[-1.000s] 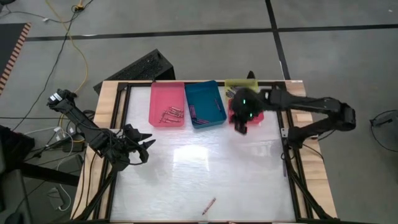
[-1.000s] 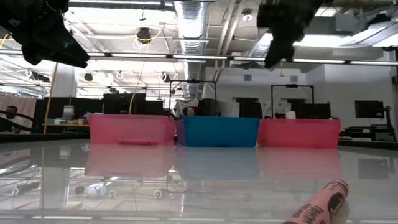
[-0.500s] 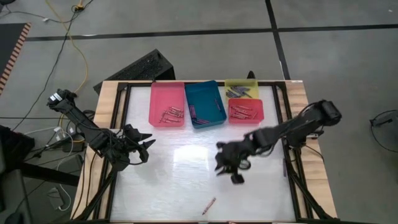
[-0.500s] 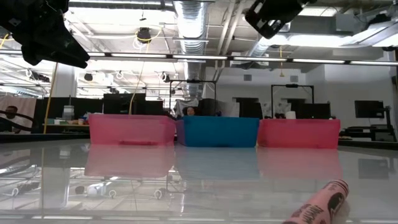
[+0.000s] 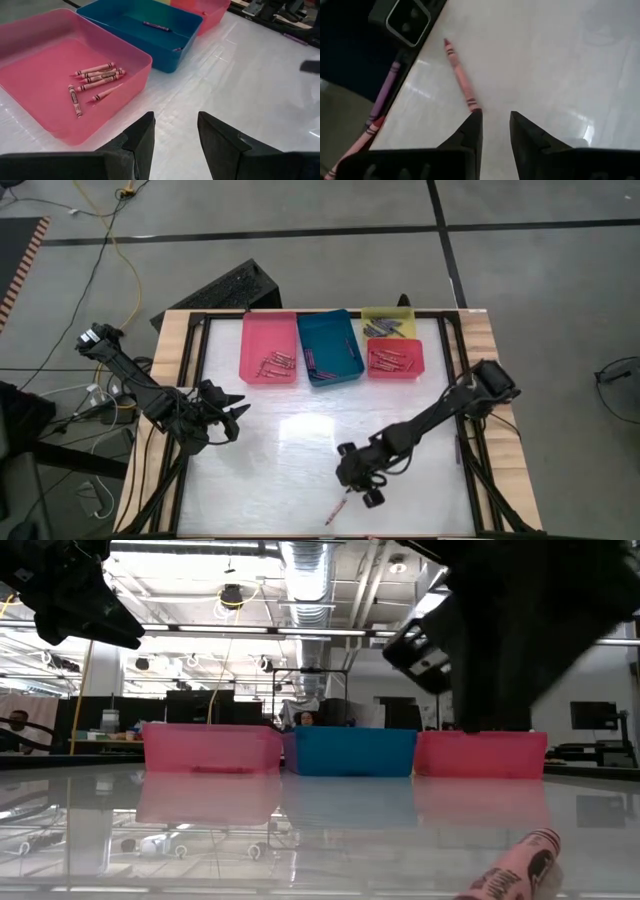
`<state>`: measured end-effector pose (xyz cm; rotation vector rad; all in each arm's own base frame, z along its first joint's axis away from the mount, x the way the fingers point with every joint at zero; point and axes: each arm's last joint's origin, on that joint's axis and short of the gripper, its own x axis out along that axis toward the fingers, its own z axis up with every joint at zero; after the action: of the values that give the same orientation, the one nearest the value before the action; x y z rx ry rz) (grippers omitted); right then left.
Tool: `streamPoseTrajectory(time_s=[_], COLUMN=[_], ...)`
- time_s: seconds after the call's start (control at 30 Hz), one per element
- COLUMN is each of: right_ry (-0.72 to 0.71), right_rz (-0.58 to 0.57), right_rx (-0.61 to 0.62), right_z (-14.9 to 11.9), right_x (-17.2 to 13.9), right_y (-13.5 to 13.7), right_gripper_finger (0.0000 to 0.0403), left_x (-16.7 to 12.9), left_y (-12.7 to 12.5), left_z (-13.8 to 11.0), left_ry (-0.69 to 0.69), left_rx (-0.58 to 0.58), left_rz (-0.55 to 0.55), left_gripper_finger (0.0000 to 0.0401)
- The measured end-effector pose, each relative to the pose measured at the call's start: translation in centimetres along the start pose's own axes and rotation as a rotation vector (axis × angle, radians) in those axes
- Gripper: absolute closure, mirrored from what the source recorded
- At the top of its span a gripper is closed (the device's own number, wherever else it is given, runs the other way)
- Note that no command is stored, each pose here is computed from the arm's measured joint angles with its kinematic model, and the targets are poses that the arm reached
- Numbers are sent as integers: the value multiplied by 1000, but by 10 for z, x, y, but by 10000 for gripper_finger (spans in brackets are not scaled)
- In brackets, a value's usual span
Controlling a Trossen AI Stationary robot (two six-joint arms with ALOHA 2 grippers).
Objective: Sort crayons
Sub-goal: Put the red crayon into the red bin
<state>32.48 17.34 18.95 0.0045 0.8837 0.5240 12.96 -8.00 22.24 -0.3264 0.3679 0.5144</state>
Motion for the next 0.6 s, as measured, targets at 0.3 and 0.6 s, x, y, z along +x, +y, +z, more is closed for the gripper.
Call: streamPoseTrajectory(time_s=[0.3,0.6], right_ry=[-34,-34], right_rz=[-30,-39], right_rx=[-143,-174], right_z=[21,21], right_x=[12,12], right_y=[24,30], right_gripper_finger=[256,211], left_x=[0,0], left_y=[0,-1], left_z=[0,0], left_ry=[0,14], left_rx=[-3,-13], left_rz=[-1,-11], left_gripper_finger=[262,262])
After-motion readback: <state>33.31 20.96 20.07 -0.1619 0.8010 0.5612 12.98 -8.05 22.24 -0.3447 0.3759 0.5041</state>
